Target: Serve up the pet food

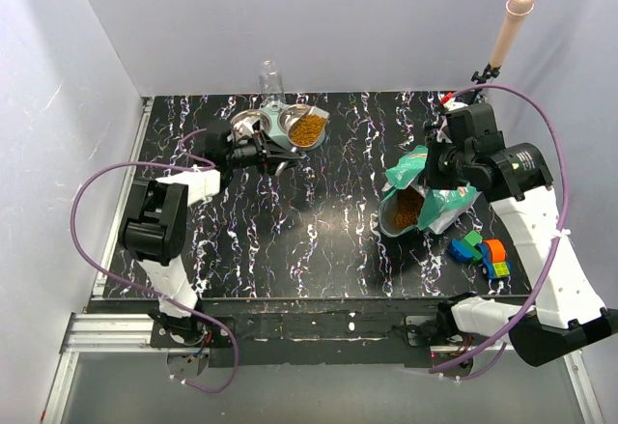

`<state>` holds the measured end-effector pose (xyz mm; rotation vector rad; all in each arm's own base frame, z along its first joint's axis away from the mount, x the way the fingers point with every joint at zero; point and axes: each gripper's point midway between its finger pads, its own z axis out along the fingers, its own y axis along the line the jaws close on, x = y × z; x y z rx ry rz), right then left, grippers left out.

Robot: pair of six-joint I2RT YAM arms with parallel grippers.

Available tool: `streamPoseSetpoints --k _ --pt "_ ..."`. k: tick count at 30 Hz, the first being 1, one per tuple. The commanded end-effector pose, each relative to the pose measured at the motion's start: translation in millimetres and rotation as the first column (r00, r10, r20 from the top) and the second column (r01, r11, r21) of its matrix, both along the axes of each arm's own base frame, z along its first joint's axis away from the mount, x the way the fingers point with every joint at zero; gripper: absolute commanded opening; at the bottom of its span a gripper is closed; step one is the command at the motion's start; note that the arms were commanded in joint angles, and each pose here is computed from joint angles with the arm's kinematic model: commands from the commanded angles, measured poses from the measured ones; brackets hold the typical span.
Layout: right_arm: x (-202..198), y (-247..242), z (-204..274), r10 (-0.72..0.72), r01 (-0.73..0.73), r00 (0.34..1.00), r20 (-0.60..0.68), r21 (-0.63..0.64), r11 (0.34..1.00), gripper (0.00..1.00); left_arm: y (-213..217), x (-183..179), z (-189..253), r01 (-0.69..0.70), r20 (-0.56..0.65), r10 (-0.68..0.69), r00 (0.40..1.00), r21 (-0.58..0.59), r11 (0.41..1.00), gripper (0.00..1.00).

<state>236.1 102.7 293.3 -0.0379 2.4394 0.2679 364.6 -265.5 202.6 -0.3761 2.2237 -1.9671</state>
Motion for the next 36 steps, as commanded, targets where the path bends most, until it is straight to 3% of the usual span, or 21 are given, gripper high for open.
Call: streamPoseSetpoints --k 1,16,28,36 --pt "-4 5 36 0.015 -0.026 0.993 0.117 0.086 0.996 0.01 33 33 12 -0.057 0.114 0.057 0.992 -0.001 0.998 0.00" --pt "-8 23 40 0.088 -0.102 0.988 0.128 0.102 0.990 0.01 139 76 -22 -0.274 0.019 0.273 0.962 0.061 0.960 0.00" --pt "-13 33 42 0.133 -0.147 0.981 0.138 0.091 0.985 0.01 153 74 -46 -0.307 -0.097 0.321 0.942 0.128 0.943 0.00" --pt "-14 34 44 0.135 -0.151 0.979 0.150 0.097 0.984 0.01 160 82 -47 -0.367 -0.194 0.402 0.895 0.193 0.910 0.00"
